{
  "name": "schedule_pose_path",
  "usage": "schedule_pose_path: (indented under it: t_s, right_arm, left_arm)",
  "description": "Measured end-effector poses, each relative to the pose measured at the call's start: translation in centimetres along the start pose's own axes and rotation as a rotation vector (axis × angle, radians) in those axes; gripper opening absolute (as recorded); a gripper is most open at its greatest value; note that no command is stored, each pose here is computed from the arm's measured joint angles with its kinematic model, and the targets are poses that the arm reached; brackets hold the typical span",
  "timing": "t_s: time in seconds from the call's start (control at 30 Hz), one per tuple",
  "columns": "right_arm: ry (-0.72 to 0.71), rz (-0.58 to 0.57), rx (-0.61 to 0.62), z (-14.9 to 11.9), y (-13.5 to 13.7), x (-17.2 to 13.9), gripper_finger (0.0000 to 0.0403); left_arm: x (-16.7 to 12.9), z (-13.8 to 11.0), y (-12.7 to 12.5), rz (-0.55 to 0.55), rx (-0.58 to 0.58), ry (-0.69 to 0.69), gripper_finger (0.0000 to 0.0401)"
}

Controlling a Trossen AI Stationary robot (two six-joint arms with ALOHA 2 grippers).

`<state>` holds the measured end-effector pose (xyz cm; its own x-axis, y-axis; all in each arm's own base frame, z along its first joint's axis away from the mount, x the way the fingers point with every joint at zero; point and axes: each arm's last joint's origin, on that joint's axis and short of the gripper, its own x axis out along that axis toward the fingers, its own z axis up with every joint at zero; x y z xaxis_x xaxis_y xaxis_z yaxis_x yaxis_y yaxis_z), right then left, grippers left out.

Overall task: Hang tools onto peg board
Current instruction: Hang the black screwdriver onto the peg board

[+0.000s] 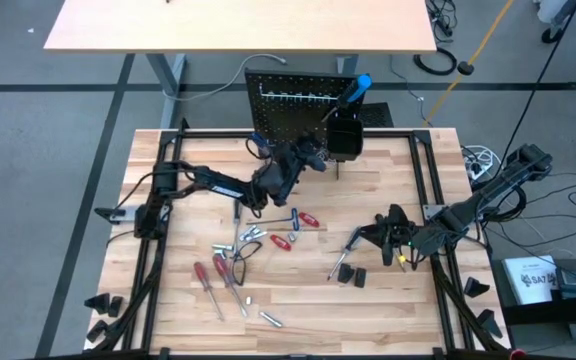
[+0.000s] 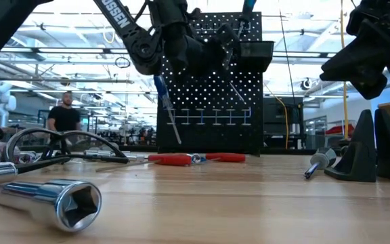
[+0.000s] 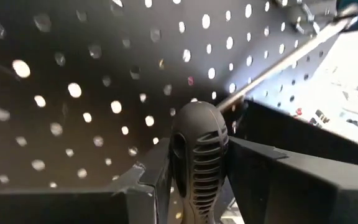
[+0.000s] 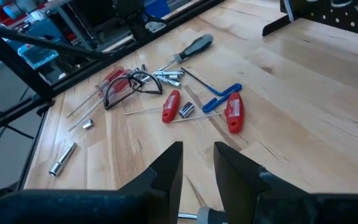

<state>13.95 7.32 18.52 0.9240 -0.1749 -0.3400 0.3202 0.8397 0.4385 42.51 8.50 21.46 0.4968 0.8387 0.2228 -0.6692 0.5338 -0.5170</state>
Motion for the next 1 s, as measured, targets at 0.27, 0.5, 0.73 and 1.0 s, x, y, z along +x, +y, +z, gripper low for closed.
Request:
schedule_pose_path:
  t_s: [0.27, 0.5, 0.73, 1.0]
  right_arm:
    - [-0.003, 0.009, -0.003, 0.1, 0.1, 0.0, 0.0082]
    - [0.004, 0.022, -0.013, 0.0, 0.2, -0.1, 0.0082]
    - [0.007, 0.027, -0.021, -0.1, 0.3, -0.2, 0.0082]
    - [0.006, 0.027, -0.02, -0.1, 0.3, -0.2, 0.0082]
  left_arm:
    - [0.7, -1.2, -0.5, -0.011, 0.025, -0.004, 0.0124]
    - [1.1, -1.1, -0.7, -0.036, 0.131, -0.009, 0.0124]
    - [1.3, -1.0, -0.5, -0.036, 0.148, -0.016, 0.0124]
    - [1.5, -1.2, -0.4, -0.049, 0.171, 0.007, 0.0124]
